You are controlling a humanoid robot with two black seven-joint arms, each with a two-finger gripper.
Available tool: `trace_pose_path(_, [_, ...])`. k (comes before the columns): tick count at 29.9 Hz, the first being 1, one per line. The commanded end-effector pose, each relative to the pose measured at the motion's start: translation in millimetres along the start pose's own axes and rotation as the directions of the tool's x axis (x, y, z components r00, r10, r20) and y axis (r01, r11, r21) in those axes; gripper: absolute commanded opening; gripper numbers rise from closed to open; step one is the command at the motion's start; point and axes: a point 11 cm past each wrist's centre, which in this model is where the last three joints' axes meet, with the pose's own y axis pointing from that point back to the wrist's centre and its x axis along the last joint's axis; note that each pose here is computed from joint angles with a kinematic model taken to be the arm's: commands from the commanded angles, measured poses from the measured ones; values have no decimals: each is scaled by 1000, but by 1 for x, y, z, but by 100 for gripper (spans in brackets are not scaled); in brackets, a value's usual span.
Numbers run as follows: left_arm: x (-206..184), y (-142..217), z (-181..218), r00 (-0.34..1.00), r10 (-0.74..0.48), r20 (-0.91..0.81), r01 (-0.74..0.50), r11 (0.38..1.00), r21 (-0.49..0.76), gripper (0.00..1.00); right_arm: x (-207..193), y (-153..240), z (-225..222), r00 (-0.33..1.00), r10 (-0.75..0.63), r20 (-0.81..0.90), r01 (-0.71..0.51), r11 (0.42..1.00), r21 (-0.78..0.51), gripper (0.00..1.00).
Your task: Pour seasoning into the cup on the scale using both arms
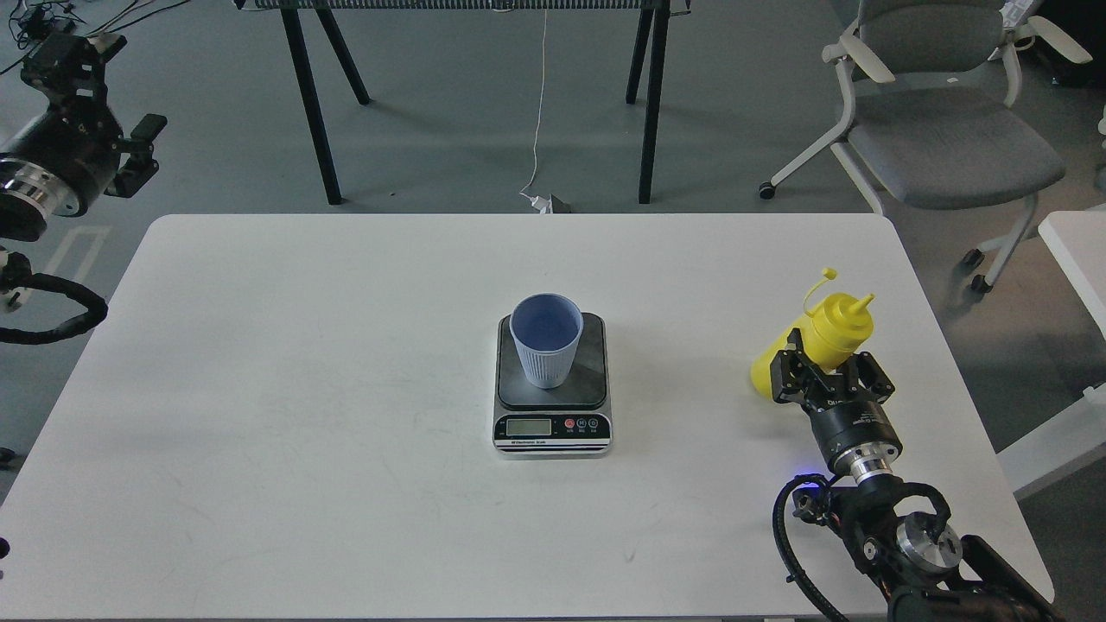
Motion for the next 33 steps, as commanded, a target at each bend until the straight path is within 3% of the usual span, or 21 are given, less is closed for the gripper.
trace_pose_path(1, [1, 0, 1, 1000, 1, 1, -1, 1000, -1, 100, 2, 0, 7, 1000, 8, -6, -8, 1000, -25, 81])
trace_pose_path(2, [1, 0, 1, 1000, 1, 1, -1, 1000, -1, 100, 3, 1, 8, 1000, 9, -9, -9, 1000, -27, 94])
trace_pose_path(3, [1, 0, 1, 1000, 1, 1, -1, 1000, -1, 100, 2, 0, 8, 1000, 8, -8, -8, 1000, -29, 100])
trace_pose_path(23, [0, 0, -1, 1000, 0, -1, 0, 1000, 1, 100, -3, 21, 12, 1000, -16, 0, 16, 998, -59, 100])
trace_pose_path(33, [1, 1, 0, 1000, 1, 1, -1, 1000, 1, 100, 4, 50, 21, 1000, -6, -11, 5, 996, -90, 100])
